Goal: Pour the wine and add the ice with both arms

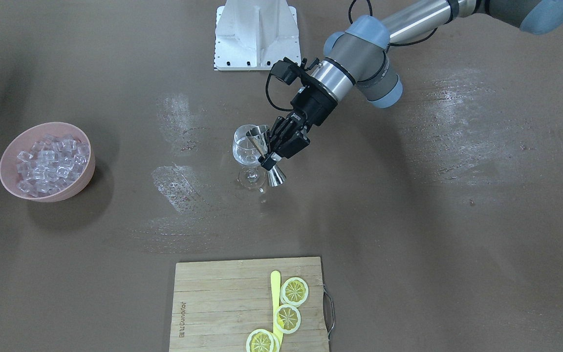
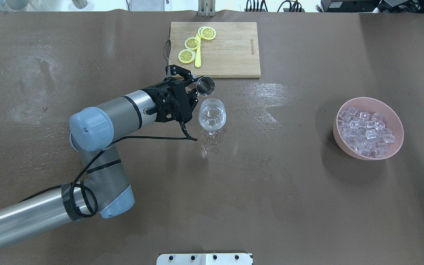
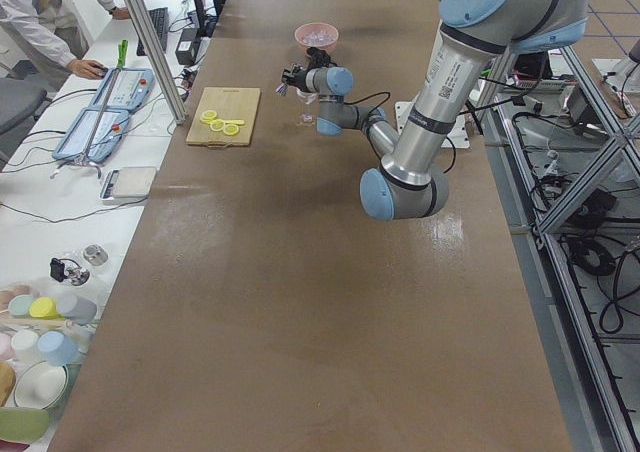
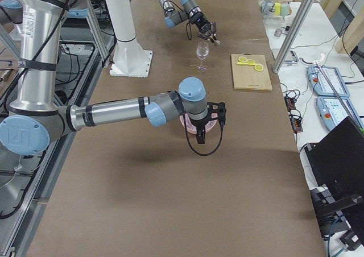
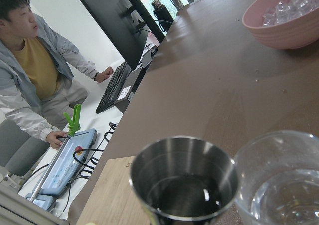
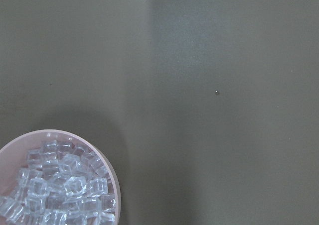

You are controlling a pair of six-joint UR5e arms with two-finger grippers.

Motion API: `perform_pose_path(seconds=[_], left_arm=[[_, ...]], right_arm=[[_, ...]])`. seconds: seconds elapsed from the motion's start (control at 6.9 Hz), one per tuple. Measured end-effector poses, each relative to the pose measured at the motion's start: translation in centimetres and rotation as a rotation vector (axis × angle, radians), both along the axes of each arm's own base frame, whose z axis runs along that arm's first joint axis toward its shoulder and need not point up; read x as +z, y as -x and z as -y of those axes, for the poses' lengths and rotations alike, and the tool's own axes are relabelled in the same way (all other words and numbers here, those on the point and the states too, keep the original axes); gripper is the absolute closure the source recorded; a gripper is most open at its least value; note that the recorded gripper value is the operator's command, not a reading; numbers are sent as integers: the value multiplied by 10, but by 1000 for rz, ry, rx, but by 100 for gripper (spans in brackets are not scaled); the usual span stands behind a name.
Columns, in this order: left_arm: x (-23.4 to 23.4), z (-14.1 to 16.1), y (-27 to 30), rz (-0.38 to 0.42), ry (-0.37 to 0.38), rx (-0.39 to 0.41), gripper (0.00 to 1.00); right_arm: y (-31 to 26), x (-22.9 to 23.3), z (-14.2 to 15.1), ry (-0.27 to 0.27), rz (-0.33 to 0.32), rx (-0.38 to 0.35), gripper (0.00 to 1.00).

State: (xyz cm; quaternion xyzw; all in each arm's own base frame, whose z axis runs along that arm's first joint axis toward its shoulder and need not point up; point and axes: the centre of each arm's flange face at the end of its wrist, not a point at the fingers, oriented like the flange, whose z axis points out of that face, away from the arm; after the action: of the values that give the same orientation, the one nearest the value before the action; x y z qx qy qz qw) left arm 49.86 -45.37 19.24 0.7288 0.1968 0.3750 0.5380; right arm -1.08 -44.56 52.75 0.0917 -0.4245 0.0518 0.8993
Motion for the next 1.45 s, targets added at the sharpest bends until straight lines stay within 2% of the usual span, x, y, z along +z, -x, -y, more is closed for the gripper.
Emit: perform_pose_path(seconds=[0.43,1.45], left_arm=[[0,6,5,113,-110,-94,100],[-7,7,8,294,-312,-174,100]], right_arm=[[0,-3,-1,3,4,6,1],[0,-4,-1,25,12,24,1]])
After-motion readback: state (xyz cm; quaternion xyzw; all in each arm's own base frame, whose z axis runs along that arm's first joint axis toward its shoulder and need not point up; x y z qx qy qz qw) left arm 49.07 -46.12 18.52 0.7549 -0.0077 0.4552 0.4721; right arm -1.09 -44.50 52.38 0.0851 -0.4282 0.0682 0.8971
